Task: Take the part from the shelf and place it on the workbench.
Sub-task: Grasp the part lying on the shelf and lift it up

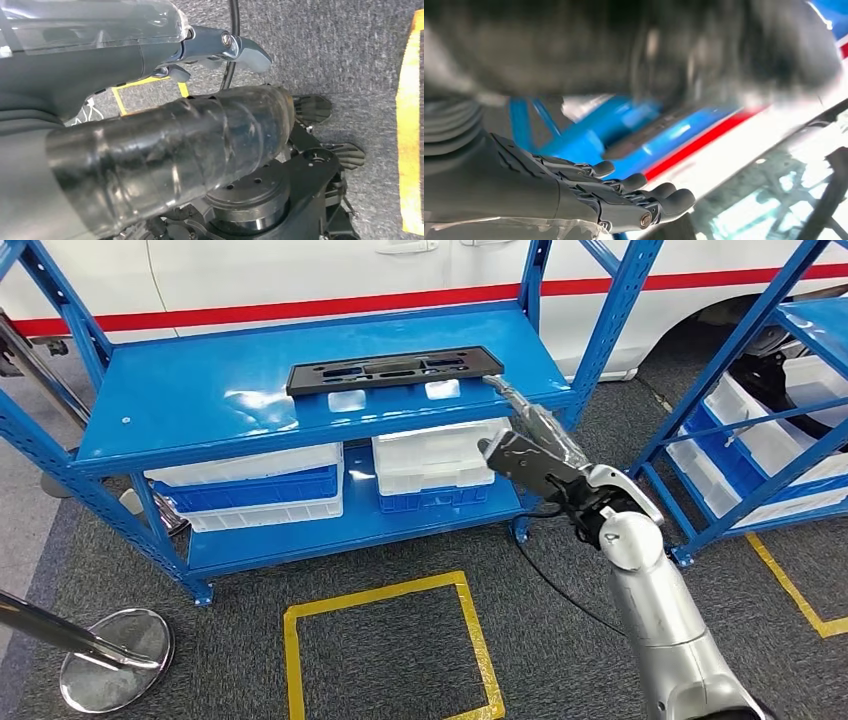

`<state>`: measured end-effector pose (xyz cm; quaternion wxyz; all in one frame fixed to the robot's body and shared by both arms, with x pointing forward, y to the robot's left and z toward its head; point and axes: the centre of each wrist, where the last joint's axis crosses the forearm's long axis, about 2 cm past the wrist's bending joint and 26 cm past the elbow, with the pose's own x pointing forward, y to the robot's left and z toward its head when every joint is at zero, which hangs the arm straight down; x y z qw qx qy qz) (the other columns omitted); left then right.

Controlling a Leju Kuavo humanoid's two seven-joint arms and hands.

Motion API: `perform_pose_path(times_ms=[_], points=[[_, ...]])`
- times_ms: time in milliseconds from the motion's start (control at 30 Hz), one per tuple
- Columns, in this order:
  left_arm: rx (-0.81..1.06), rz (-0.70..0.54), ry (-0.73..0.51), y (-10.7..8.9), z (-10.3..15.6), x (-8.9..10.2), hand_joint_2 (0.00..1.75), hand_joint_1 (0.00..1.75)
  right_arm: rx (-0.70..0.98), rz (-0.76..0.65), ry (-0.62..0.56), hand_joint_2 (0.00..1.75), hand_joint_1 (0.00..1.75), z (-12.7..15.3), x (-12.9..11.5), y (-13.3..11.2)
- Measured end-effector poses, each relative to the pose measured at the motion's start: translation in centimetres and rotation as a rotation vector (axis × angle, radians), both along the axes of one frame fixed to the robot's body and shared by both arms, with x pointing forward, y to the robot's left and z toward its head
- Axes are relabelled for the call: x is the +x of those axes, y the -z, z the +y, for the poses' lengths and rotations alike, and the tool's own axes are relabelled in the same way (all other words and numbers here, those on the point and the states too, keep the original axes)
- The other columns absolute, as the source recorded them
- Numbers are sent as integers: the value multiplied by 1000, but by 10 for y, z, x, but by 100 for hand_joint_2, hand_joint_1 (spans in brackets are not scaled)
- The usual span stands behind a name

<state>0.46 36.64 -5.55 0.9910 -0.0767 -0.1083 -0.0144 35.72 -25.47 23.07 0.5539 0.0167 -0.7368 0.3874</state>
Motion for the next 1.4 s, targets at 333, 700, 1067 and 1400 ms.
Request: perform_pose_path(times_ms=[333,700,1067,1400], points=[[-35,19,2,4,4,-2,0,0,-524,-505,44,175,0,60,-4,-8],[-56,25,23,15,7,0,0,0,-724,-627,-26,175,0,85,-8,24],[-64,49,32,19,7,-2,0,0,-743,-574,-43,175,0,86,-2,34],[-66,54,36,20,7,-1,0,0,-757,-538,-45,175,0,86,3,38]])
